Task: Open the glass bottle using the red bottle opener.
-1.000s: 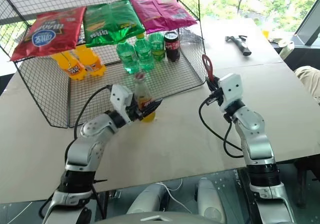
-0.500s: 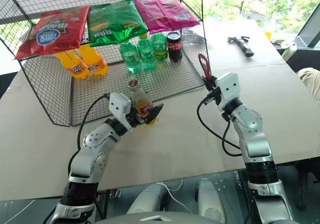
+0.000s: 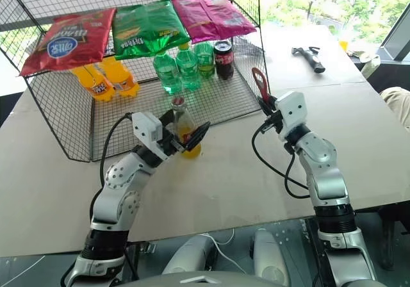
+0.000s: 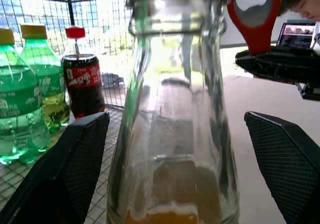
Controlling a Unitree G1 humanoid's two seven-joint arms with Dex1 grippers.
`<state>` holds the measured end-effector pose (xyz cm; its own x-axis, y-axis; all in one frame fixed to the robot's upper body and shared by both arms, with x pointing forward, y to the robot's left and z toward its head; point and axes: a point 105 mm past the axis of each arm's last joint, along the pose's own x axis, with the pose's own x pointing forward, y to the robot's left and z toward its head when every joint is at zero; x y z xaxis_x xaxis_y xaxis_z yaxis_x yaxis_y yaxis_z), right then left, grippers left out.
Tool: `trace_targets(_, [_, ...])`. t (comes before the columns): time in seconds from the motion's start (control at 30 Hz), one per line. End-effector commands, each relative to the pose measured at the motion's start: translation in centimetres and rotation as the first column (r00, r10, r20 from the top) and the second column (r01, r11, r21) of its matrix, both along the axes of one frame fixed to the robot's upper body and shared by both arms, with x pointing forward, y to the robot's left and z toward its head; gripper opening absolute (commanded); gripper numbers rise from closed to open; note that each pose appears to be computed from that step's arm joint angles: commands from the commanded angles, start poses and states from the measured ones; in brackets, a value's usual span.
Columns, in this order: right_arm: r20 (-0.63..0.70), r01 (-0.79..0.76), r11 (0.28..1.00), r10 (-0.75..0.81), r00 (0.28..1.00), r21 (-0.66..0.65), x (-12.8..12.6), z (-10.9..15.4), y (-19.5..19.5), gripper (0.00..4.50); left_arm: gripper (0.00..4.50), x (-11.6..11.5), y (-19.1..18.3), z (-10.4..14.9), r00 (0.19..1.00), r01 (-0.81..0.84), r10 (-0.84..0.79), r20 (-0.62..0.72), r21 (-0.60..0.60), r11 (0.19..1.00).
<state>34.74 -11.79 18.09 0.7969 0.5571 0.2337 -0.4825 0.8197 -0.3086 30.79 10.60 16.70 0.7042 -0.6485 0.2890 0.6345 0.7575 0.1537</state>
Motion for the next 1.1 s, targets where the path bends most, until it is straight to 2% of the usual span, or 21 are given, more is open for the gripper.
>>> trace_targets(0.03, [0.062, -0.015, 1.0, 0.015, 0.998, -0.002, -0.1, 1.5, 0.3, 0.0, 4.46, -0.6, -0.4, 2.1, 0.996, 0.017, -0.014, 0.091, -0.037, 0.999])
trace_targets(0.2, [0.063, -0.019, 1.0, 0.019, 0.998, -0.001, -0.1, 1.5, 0.5, 0.0, 4.46, -1.2, -0.7, 2.8, 0.993, 0.042, -0.034, 0.111, -0.072, 0.997])
trace_targets(0.5, [0.063, -0.034, 0.999, 0.034, 0.997, -0.008, 0.0, 1.6, 0.7, 0.0, 4.46, -1.6, -0.3, 2.4, 0.995, 0.026, -0.02, 0.096, -0.056, 0.998])
trace_targets(0.67, [0.062, -0.049, 0.999, 0.05, 0.997, -0.01, 0.0, 1.5, 1.1, 0.0, 4.46, -1.7, 0.6, 2.4, 0.996, -0.004, 0.012, 0.089, -0.088, 0.996])
trace_targets(0.87, [0.064, -0.061, 0.998, 0.061, 0.996, -0.009, 0.1, 1.6, 1.4, 0.0, 4.46, -1.4, 1.7, 0.3, 0.998, -0.023, 0.029, 0.057, -0.111, 0.994])
trace_targets(1.1, [0.066, -0.07, 0.998, 0.07, 0.995, -0.009, 0.2, 1.7, 1.6, 0.0, 4.46, -1.4, 1.7, 0.7, 0.997, -0.005, 0.013, 0.073, -0.111, 0.994])
